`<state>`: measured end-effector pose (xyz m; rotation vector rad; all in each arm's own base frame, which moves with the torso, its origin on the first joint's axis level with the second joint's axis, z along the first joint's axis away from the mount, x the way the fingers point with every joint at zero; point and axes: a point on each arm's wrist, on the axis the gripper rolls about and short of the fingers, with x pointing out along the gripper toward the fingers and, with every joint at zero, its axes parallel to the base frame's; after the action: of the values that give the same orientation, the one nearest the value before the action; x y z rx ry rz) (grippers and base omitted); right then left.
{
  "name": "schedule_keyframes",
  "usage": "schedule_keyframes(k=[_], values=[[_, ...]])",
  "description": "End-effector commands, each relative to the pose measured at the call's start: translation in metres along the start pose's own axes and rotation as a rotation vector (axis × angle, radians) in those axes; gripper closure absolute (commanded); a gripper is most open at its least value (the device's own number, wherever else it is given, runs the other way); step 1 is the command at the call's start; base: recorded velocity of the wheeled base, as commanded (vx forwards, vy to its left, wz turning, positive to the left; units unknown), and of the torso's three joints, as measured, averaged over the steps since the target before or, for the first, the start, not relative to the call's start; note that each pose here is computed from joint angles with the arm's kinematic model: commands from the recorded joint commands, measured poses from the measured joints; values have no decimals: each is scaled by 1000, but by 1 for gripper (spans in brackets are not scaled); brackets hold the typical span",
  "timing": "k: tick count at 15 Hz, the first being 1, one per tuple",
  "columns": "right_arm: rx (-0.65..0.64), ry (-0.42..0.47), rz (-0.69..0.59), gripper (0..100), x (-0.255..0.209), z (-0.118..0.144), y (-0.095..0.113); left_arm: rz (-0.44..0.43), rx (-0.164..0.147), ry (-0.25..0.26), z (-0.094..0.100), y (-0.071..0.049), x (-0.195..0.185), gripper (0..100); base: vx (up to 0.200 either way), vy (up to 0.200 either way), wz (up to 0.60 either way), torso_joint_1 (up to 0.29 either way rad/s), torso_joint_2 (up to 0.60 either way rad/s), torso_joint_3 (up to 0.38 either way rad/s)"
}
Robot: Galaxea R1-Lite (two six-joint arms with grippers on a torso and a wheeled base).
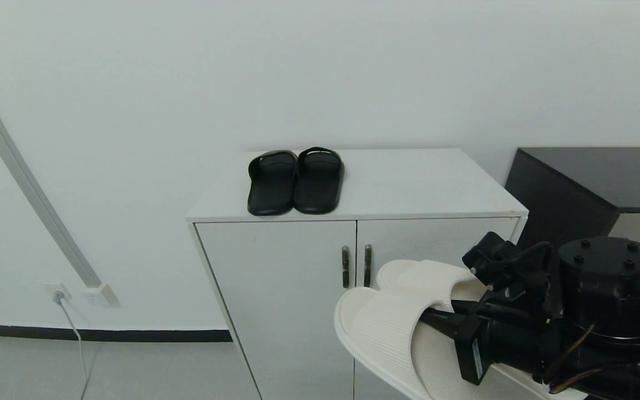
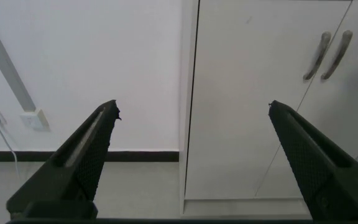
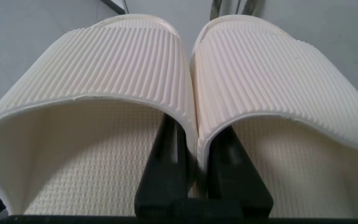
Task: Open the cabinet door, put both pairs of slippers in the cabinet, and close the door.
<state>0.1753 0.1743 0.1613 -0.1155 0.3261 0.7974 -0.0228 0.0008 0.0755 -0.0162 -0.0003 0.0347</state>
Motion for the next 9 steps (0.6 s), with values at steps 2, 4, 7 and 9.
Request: schedule_keyframes(k=[2, 4, 7, 9], values=[[0, 11, -1, 100, 3, -2, 0, 1, -1, 0, 0, 0, 0, 0, 0, 0, 0, -188, 505, 327], [0, 15, -1, 100, 3, -4, 0, 1, -1, 0, 0, 0, 0, 0, 0, 0, 0, -168, 505, 327], [0, 15, 1, 100, 3, -4, 0, 1, -1, 0, 0, 0, 0, 0, 0, 0, 0, -157, 487, 330], [0, 18, 1, 100, 3, -5, 0, 1, -1, 0, 0, 0, 0, 0, 0, 0, 0, -134, 476, 334]])
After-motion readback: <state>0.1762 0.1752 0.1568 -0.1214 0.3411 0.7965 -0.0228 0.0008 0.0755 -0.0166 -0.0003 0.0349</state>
